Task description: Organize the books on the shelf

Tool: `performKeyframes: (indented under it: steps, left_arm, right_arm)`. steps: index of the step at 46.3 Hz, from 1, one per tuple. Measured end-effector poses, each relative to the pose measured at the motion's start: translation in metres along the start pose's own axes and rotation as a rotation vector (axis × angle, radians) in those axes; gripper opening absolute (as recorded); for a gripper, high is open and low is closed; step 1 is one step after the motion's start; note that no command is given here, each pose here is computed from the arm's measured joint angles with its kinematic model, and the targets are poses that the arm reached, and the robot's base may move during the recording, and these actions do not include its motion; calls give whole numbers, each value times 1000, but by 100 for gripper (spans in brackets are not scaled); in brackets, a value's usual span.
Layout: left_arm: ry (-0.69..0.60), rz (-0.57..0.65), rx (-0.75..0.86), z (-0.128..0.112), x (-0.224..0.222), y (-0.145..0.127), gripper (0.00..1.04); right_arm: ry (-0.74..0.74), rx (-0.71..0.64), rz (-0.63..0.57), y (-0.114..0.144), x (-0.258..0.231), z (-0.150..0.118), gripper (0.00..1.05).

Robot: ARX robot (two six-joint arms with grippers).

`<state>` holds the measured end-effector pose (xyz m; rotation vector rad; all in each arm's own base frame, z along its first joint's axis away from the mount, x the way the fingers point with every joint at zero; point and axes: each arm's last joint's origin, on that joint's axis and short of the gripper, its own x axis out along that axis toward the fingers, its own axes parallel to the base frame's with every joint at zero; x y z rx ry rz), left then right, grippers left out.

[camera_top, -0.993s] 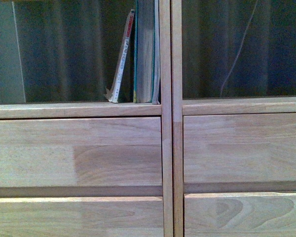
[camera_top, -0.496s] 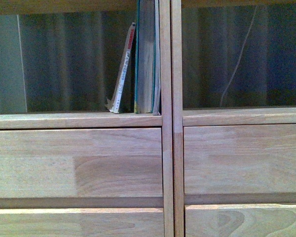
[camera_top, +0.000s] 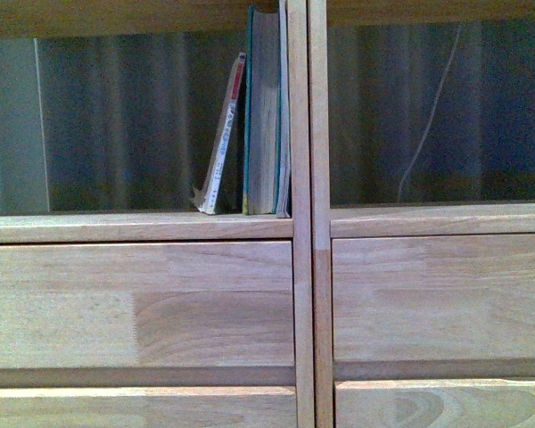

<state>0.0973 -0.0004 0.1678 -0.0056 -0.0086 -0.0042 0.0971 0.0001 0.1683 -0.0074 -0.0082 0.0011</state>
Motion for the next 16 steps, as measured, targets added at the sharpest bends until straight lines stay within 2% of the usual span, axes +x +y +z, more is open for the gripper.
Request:
performKeyframes:
  steps: [6,13,16]
  left_arm:
    - [0,0,0,0,0,0,68]
    - [0,0,0,0,0,0,91]
    - [0,0,0,0,0,0,99]
  right_arm:
    - [0,0,0,0,0,0,72]
    - [0,0,0,0,0,0,93]
    - [0,1,0,0,0,0,99]
